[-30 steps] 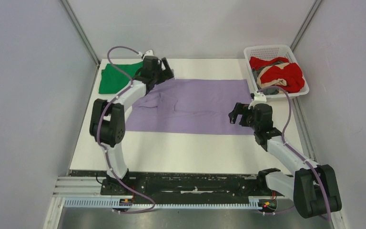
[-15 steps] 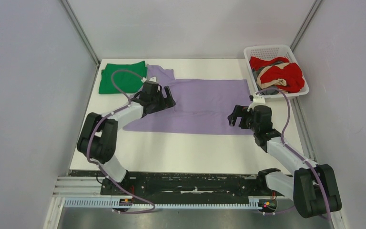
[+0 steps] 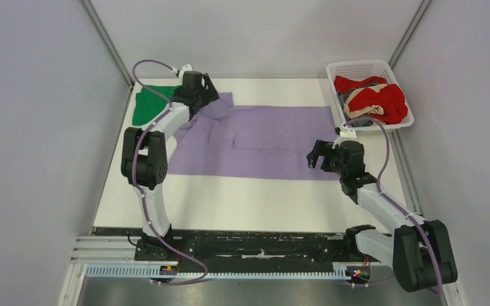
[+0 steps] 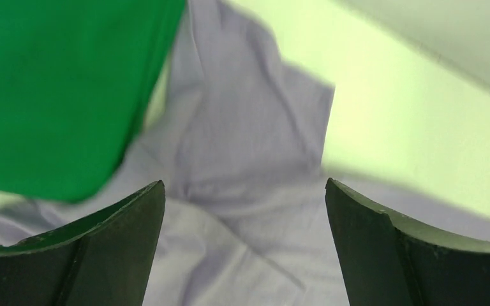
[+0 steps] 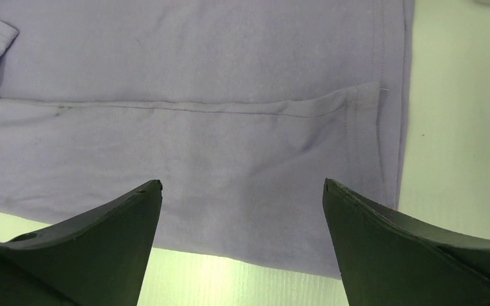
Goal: Fold and stack the t-shirts
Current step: Fold the flattened tshirt in 1/3 of the way
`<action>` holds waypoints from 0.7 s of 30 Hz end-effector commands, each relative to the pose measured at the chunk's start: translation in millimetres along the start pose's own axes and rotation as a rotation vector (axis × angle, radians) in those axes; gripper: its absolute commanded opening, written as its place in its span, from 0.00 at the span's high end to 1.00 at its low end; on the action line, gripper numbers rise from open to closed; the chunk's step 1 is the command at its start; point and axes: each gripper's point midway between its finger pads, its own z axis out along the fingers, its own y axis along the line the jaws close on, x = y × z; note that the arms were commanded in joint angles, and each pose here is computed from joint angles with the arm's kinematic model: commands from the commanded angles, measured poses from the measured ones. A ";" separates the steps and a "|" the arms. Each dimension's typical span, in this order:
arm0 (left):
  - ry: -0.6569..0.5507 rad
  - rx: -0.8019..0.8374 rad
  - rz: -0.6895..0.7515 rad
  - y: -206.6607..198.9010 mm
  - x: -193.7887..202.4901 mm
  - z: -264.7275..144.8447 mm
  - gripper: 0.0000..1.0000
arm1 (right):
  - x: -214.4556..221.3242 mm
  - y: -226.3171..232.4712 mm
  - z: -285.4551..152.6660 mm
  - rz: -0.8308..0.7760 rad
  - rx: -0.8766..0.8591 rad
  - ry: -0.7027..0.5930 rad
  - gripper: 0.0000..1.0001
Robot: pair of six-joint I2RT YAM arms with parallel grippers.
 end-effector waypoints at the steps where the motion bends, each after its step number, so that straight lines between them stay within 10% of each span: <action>1: -0.144 -0.131 0.013 15.7 -68.6 -0.6 0.00 | -11.5 0.7 -3.5 -0.016 0.005 -0.036 0.02; 11: 0.017 0.117 -0.061 0.8 33.9 -86.2 0.00 | 0.9 48.3 10.3 -0.137 -0.106 0.023 0.02; 21: 0.200 0.052 -0.090 48.9 129.4 -83.6 0.00 | 61.6 38.3 35.2 -0.178 -0.011 0.213 0.02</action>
